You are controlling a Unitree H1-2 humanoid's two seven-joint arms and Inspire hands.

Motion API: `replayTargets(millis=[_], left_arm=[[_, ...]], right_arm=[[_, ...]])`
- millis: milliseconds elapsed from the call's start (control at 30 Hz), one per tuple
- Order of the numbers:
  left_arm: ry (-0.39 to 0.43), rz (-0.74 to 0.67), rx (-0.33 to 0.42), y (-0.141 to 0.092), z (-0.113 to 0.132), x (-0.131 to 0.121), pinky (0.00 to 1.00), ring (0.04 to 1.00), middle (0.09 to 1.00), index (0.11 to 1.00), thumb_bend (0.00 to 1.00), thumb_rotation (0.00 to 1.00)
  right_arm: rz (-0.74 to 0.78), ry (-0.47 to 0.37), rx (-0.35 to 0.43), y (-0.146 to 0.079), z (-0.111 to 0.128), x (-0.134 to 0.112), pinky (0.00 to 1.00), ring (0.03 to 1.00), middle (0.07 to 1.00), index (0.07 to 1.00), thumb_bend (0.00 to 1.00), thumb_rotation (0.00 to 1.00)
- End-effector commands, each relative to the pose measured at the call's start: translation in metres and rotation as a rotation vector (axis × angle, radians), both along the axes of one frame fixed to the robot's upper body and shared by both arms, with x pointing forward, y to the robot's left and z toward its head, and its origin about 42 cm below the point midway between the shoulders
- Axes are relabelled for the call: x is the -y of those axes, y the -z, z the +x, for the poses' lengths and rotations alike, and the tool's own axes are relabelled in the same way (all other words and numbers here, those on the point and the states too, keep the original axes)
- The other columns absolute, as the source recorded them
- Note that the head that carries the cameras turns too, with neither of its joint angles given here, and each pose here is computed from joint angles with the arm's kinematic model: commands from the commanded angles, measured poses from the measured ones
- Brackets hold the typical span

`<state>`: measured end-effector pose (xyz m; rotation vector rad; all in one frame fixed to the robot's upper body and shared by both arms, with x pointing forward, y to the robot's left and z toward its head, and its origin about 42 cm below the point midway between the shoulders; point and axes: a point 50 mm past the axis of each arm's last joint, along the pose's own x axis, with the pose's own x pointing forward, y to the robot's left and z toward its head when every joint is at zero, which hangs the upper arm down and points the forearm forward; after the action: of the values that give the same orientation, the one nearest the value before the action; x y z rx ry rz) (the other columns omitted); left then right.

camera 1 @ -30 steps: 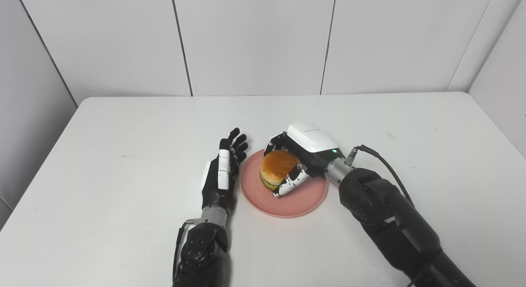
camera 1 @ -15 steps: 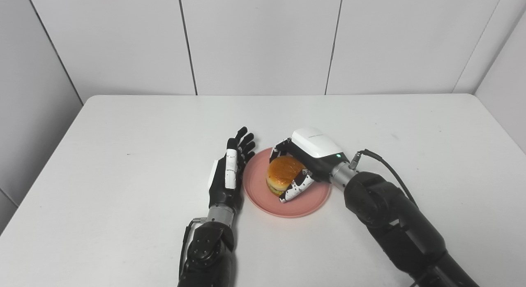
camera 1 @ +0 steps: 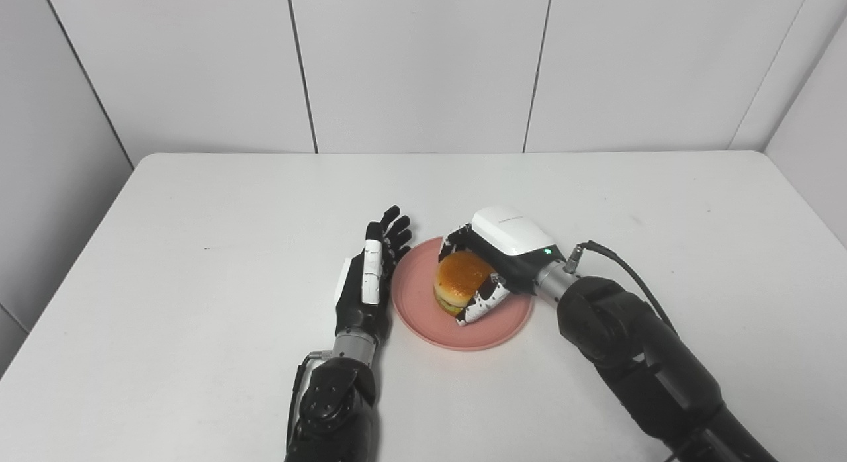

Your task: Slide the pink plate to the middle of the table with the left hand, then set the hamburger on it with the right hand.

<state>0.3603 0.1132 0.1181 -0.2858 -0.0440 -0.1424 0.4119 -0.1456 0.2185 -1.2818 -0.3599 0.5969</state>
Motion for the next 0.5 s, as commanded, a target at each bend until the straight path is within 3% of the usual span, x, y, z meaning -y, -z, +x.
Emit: replayTargets(millis=[0,67,167,467], left_arm=[[0.015,-0.001,0.025,-0.012,0.003,0.000,0.94,0.933,0.921,0.898,0.85,1.00],[0.020,-0.001,0.025,-0.014,0.002,-0.002,0.94,0.941,0.932,0.904,0.84,1.00],[0.018,0.004,0.030,-0.014,0.001,-0.003,0.93,0.936,0.928,0.902,0.82,1.00],[0.025,-0.004,0.038,-0.011,0.006,-0.010,0.96,0.947,0.938,0.917,0.83,1.00]], right_arm=[[0.006,-0.060,0.079,-0.024,-0.001,-0.003,0.61,0.765,0.807,0.790,0.69,0.48],[0.009,-0.067,0.065,-0.025,-0.005,-0.001,0.68,0.827,0.853,0.821,0.73,0.55],[0.005,-0.069,0.049,-0.026,-0.009,-0.001,0.75,0.873,0.888,0.850,0.75,0.56],[-0.007,-0.086,0.048,-0.025,-0.015,-0.002,0.84,0.909,0.926,0.870,0.79,0.58]])
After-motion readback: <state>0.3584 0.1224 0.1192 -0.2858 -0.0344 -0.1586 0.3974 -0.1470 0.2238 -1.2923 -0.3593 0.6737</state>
